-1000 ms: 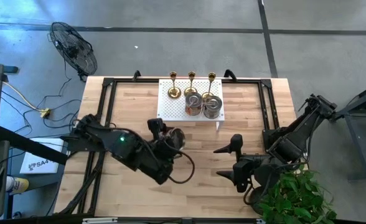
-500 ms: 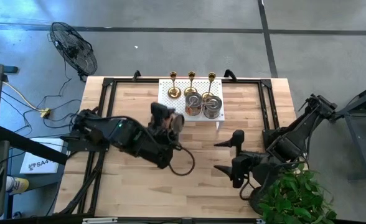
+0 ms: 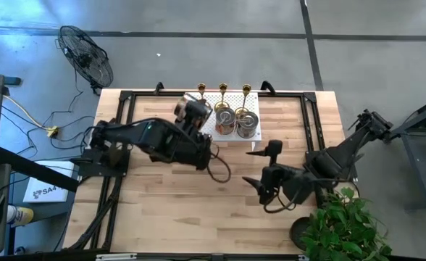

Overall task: Pick & Place candle stick holders
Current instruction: Put the silver scented candle on the shelf aligned with the other silver scented candles

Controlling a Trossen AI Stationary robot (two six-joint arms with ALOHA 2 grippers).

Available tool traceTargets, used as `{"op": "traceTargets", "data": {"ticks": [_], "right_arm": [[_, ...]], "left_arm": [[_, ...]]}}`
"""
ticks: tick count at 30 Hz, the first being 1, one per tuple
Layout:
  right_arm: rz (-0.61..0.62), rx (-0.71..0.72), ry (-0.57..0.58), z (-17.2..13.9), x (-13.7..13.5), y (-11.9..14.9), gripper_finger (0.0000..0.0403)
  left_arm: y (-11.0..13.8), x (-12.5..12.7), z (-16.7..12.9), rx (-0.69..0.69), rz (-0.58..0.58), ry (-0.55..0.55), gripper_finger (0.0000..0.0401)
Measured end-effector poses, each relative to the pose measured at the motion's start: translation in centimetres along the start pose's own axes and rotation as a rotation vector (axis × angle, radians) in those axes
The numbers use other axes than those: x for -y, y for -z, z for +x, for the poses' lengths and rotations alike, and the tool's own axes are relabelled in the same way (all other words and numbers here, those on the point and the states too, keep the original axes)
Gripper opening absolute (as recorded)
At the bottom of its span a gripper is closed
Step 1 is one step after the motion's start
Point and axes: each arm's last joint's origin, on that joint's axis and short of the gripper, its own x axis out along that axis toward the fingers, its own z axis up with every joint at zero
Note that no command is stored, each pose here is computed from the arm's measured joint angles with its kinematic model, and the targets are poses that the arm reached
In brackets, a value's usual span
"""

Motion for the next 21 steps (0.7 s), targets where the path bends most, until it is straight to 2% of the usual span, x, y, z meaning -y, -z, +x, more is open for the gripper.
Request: {"op": "traceTargets", "data": {"ticks": [5, 10, 13, 16, 21], "right_arm": [[0.030, -0.007, 0.013, 0.3, 0.3, 0.0, 0.0364], [0.056, -0.010, 0.019, 0.5, 0.4, 0.0, 0.0364], [0.058, -0.010, 0.020, 0.5, 0.5, 0.0, 0.0364], [0.069, -0.010, 0.020, 0.5, 0.5, 0.0, 0.0364], [0.060, -0.017, 0.020, 0.5, 0.5, 0.1, 0.0364]], "left_arm": [[0.5, -0.3, 2.1, -0.026, 0.006, 0.058, 0.0353], [0.7, 0.2, 4.4, -0.033, 0.071, 0.154, 0.0353], [0.4, 1.6, 6.2, -0.071, 0.125, 0.212, 0.0353], [1.1, 3.2, 7.5, -0.144, 0.188, 0.223, 0.0353], [3.0, 5.9, 7.2, -0.206, 0.272, 0.218, 0.0353]]}}
